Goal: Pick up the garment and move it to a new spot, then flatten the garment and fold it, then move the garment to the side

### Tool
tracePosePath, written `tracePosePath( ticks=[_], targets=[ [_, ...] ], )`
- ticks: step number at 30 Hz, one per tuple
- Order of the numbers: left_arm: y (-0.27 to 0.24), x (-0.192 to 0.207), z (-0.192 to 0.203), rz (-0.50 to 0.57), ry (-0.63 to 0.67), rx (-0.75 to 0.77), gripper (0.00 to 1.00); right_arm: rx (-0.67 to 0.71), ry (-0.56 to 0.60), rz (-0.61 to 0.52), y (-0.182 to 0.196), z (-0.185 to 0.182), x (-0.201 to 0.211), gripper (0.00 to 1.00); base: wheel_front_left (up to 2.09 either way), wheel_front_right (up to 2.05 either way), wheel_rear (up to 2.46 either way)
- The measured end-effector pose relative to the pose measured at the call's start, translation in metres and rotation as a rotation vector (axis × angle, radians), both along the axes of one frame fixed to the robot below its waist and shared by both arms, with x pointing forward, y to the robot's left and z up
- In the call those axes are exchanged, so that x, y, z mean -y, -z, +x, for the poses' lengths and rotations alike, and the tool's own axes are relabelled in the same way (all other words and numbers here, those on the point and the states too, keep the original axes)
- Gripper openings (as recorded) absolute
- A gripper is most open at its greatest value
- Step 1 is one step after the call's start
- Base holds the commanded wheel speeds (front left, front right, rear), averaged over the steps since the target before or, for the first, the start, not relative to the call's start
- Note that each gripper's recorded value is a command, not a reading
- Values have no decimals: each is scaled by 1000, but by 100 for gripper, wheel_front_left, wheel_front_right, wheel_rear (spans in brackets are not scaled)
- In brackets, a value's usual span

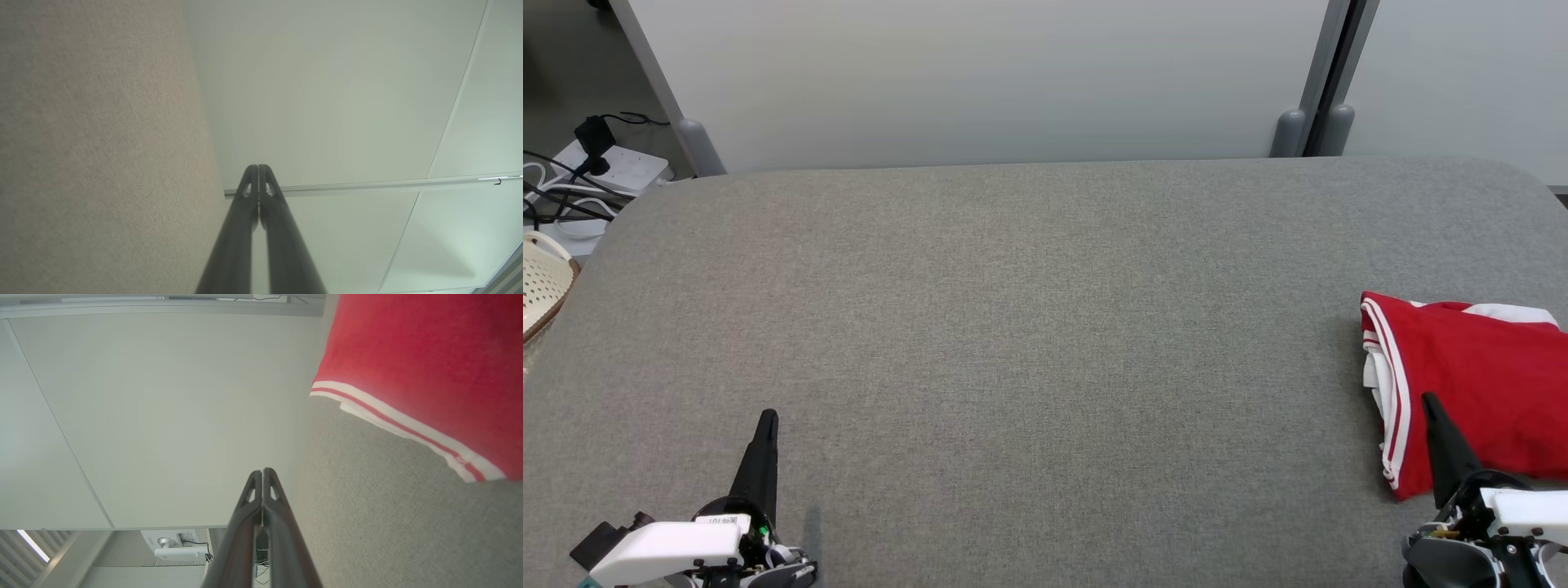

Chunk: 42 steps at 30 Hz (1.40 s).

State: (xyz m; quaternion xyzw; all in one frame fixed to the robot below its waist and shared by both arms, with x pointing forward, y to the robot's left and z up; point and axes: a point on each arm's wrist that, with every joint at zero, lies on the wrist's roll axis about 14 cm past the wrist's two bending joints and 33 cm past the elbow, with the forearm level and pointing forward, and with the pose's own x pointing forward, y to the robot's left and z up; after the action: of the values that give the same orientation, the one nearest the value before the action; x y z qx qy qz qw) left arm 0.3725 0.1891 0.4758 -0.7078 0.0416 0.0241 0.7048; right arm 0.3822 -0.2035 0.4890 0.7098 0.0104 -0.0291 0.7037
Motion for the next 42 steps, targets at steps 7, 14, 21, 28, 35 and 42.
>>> tracePosePath(
  ticks=[7,14,21,28,35,42],
  targets=[
    [0,0,0,0,0,0,0,0,0,0,0,0,0,0,0,0,0],
    [0,0,0,0,0,0,0,0,0,0,0,0,0,0,0,0,0],
    [0,0,0,0,0,0,0,0,0,0,0,0,0,0,0,0,0],
    [0,0,0,0,0,0,0,0,0,0,0,0,0,0,0,0,0],
    [0,0,0,0,0,0,0,-1,0,0,0,0,0,0,0,0,0],
    [0,0,0,0,0,0,0,-1,0,0,0,0,0,0,0,0,0]
  ],
)
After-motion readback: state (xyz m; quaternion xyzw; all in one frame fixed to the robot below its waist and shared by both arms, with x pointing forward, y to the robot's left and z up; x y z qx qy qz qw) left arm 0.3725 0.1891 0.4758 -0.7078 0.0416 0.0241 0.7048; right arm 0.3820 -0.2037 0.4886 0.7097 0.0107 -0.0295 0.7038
